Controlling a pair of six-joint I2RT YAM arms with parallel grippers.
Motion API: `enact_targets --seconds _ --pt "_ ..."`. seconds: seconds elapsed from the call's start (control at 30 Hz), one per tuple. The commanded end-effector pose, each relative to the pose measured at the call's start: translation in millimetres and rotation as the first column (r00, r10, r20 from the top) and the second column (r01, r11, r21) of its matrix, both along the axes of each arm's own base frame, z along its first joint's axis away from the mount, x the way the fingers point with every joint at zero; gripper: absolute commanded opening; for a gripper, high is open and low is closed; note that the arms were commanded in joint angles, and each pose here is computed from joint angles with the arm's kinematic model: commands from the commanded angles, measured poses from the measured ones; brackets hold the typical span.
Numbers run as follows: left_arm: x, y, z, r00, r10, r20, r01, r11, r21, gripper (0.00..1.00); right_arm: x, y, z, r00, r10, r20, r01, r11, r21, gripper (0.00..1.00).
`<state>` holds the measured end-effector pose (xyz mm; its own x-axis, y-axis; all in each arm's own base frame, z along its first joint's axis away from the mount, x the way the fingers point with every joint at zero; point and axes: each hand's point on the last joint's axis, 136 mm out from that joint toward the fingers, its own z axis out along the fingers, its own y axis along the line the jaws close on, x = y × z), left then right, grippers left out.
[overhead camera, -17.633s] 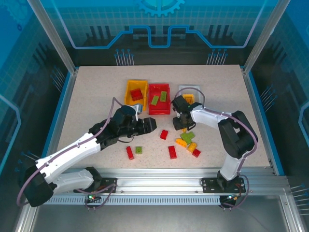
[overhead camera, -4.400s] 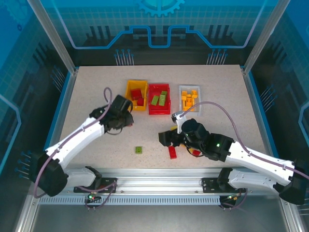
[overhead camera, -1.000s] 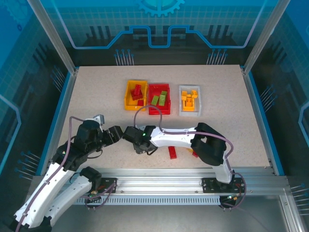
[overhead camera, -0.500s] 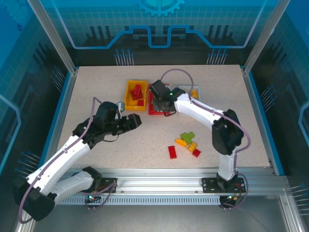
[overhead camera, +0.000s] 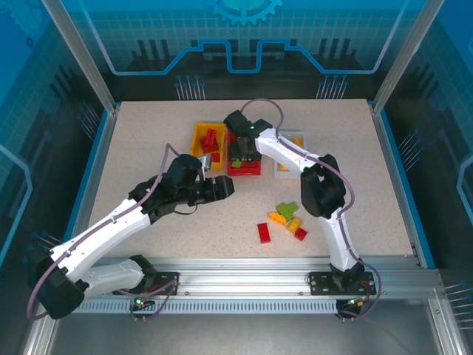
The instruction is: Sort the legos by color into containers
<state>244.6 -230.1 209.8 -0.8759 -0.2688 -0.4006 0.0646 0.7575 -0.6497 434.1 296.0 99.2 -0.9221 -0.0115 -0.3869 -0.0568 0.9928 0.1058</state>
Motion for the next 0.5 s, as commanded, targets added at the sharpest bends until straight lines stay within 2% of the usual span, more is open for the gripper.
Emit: enact_targets --seconds 0.0,0.13,0.23,0.33,0.47 --pt "2.2 -2.9 13.0 0.999 0.006 0.040 -0.006 1.000 0.007 0.73 -7.3 -7.3 56.8 0.997 0.013 0.081 -0.015 1.000 0.023 0.61" --pt "-1.2 -14.9 9.6 0.999 -0.033 0.033 0.032 0.999 0.042 0.73 -29.6 -26.0 119.1 0.975 0.009 0.223 -0.020 0.999 0.047 0.61" --pt "-4.6 -28.4 3.4 0.997 -0.075 0.028 0.072 0.993 0.092 0.73 -58.5 -49.0 148.0 0.952 -0.004 0.305 -0.017 0.998 0.067 0.61" --pt "-9.0 -46.7 -7.7 0.993 -0.121 0.019 0.117 0.983 0.139 0.72 -96.3 -74.9 155.4 0.940 -0.007 0.342 -0.032 0.994 0.108 0.63" --pt "-15.4 -69.4 -20.3 0.984 -0.175 0.021 0.168 0.968 0.187 0.71 -150.6 -112.6 137.6 0.949 0.005 0.314 -0.041 0.993 0.107 0.65"
